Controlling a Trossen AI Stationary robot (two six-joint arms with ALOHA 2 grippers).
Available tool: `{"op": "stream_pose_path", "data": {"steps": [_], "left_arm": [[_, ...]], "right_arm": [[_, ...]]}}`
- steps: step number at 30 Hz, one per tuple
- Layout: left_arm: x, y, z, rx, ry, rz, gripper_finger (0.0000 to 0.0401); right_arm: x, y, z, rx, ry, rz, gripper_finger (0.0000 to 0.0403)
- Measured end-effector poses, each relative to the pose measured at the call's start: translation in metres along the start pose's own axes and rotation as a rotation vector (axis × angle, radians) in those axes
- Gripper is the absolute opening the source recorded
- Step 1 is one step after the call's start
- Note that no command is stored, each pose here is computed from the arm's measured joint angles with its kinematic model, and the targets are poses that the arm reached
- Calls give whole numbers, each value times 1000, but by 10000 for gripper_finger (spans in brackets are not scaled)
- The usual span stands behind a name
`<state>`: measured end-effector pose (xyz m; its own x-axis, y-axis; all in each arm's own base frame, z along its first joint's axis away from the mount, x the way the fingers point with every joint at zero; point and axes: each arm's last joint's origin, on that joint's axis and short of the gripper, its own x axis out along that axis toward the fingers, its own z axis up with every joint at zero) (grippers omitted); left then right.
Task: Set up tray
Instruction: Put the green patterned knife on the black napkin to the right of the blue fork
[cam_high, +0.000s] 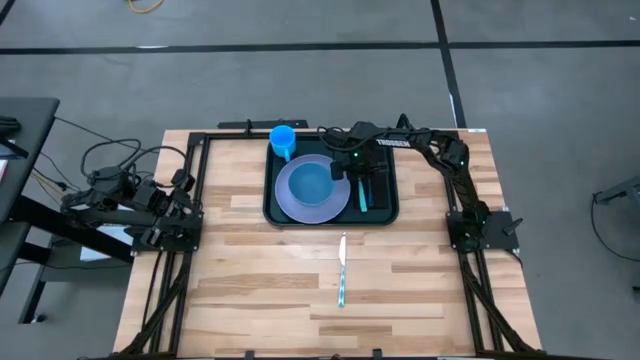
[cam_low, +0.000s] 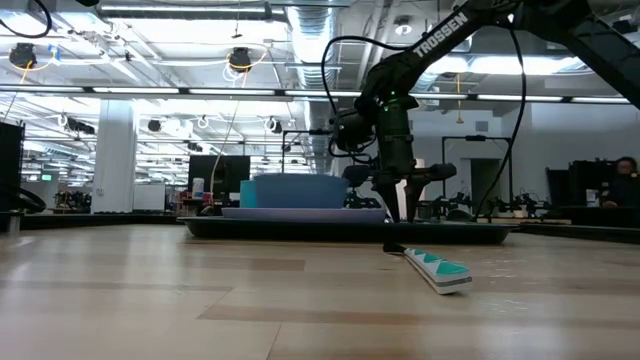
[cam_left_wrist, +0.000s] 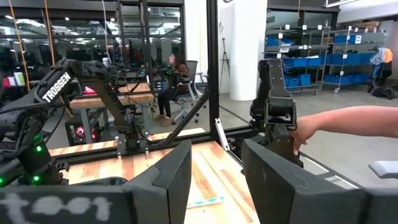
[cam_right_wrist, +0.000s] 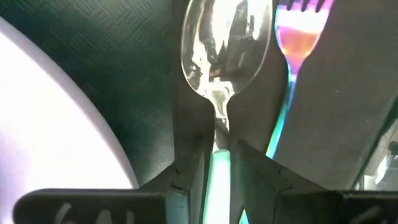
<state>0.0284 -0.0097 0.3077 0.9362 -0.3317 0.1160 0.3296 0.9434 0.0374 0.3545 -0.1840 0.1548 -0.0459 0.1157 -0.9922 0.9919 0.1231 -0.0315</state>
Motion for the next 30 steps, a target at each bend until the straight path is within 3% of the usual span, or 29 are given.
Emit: {"op": "stream_pose_path", "data": {"steps": [12, 21, 26, 30], "left_arm": [[0, 0, 0, 0, 0, 0, 133], [0, 0, 0, 0, 0, 0, 133], [0, 0, -1, -3, 9, -1, 133], [0, -2, -1, -2, 8, -55, 133]], "right_arm": [[-3, -1, -1, 2, 19, -8, 84], [-51, 1, -7, -30, -73, -47, 84], [-93, -4, -40, -110, -146, 5, 84], [-122, 1, -91, -187, -202, 79, 84]]}}
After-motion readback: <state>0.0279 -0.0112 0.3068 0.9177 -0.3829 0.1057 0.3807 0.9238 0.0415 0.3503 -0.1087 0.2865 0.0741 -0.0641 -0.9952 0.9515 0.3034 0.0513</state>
